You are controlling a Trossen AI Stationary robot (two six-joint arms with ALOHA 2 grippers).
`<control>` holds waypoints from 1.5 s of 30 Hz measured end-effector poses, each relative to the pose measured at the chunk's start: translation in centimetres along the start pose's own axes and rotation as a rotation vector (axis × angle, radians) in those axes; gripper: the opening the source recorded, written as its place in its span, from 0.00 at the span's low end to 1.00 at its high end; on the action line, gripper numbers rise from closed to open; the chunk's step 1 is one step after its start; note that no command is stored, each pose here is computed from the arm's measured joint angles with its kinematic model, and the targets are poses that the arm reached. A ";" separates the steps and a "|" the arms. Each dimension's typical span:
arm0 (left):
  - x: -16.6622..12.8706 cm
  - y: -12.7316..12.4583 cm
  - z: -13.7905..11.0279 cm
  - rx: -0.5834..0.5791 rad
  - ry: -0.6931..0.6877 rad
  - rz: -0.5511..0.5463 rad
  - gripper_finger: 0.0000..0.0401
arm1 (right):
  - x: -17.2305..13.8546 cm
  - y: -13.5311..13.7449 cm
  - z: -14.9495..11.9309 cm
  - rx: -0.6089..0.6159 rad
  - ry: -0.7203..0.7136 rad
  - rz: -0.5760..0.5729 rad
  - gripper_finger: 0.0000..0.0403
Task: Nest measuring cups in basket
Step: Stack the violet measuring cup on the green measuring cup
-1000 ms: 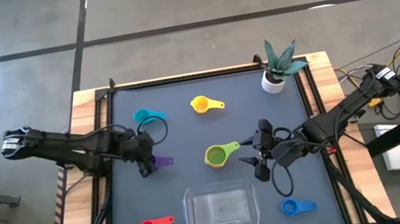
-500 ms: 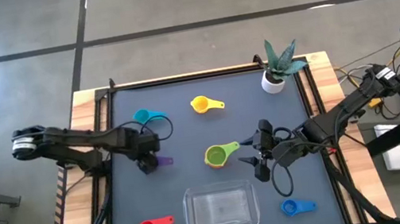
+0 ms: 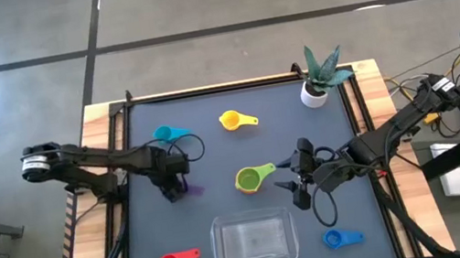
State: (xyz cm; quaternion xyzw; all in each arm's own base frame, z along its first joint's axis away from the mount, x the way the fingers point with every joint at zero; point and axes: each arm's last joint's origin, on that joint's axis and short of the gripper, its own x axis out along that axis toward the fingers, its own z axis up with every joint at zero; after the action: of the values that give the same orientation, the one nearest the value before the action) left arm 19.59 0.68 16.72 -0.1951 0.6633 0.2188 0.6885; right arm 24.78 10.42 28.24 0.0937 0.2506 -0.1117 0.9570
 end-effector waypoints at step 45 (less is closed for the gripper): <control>-4.9 -11.9 18.3 -0.183 -0.102 -0.330 0.00 | -7.5 -0.8 -0.2 -0.056 0.003 -0.089 0.59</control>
State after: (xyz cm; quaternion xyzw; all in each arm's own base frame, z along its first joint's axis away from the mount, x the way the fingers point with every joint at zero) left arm 41.29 0.88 22.12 -0.3515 0.5641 0.1718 0.7271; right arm 18.12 10.92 31.66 0.0560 0.2591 -0.1472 0.9529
